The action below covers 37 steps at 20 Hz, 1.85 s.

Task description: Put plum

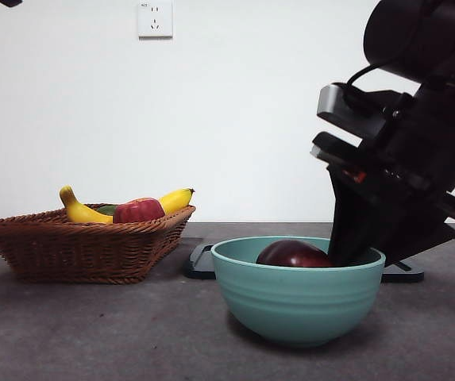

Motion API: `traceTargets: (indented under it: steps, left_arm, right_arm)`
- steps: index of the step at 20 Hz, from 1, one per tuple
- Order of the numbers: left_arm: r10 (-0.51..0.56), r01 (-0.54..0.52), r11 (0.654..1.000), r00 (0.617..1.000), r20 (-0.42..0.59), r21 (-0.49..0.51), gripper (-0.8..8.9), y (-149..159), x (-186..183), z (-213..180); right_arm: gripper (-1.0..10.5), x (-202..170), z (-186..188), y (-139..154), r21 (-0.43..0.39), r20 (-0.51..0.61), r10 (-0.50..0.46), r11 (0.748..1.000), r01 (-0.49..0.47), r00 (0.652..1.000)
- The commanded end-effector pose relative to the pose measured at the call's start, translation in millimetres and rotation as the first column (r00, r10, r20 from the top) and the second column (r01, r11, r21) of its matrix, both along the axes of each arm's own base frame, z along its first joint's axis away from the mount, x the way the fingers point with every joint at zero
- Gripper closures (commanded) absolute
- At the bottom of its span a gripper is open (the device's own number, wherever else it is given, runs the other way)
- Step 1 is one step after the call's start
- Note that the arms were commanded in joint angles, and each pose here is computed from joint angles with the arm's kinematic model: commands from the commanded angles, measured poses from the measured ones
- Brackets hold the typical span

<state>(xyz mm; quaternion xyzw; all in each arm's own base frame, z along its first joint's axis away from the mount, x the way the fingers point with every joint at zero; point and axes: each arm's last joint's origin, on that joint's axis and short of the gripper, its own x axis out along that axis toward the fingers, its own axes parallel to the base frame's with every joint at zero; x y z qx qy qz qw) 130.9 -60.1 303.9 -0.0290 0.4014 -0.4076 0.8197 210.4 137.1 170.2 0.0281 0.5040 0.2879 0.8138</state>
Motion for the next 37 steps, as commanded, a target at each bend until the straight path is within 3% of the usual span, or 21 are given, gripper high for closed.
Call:
traceTargets:
  steps: [1, 8, 11, 18, 26, 37]
  left_arm:
    - [-0.008, 0.008, 1.000, 1.000, 0.011, -0.009, 4.40, -1.0, 1.4, 2.3]
    - [-0.008, 0.008, 1.000, 1.000, 0.013, -0.009, 4.40, -1.0, 1.5, 2.4]
    - [-0.008, 0.009, 1.000, 1.000, 0.023, -0.013, 4.40, -1.2, 2.2, 3.1]
    - [-0.008, 0.008, 1.000, 1.000, 0.027, -0.014, 4.40, -1.3, 2.5, 3.4]
    - [-0.008, 0.008, 1.000, 1.000, 0.025, -0.014, 4.40, -1.3, 2.3, 3.2]
    - [-0.008, 0.008, 1.000, 1.000, 0.029, -0.015, 4.40, -1.4, 2.6, 3.5]
  right_arm:
    - [9.4, 2.3, -0.8, 3.4, 0.006, 0.003, -0.003, 1.000, 0.003, 1.000]
    - [9.4, 14.4, 24.9, 10.7, 0.067, 0.076, -0.015, 0.998, 0.010, 0.997]
    - [9.4, 27.8, 49.0, 12.0, 0.053, 0.139, -0.060, 0.997, 0.053, 0.988]
    - [9.4, 96.9, 75.2, 8.3, 0.004, 0.176, -0.127, 0.992, 0.128, 0.976]
    - [9.4, 154.9, 50.9, -1.7, -0.033, 0.139, -0.191, 0.980, 0.197, 0.972]
    - [9.4, 165.9, 25.9, -8.4, -0.073, 0.096, -0.197, 0.976, 0.204, 0.976]
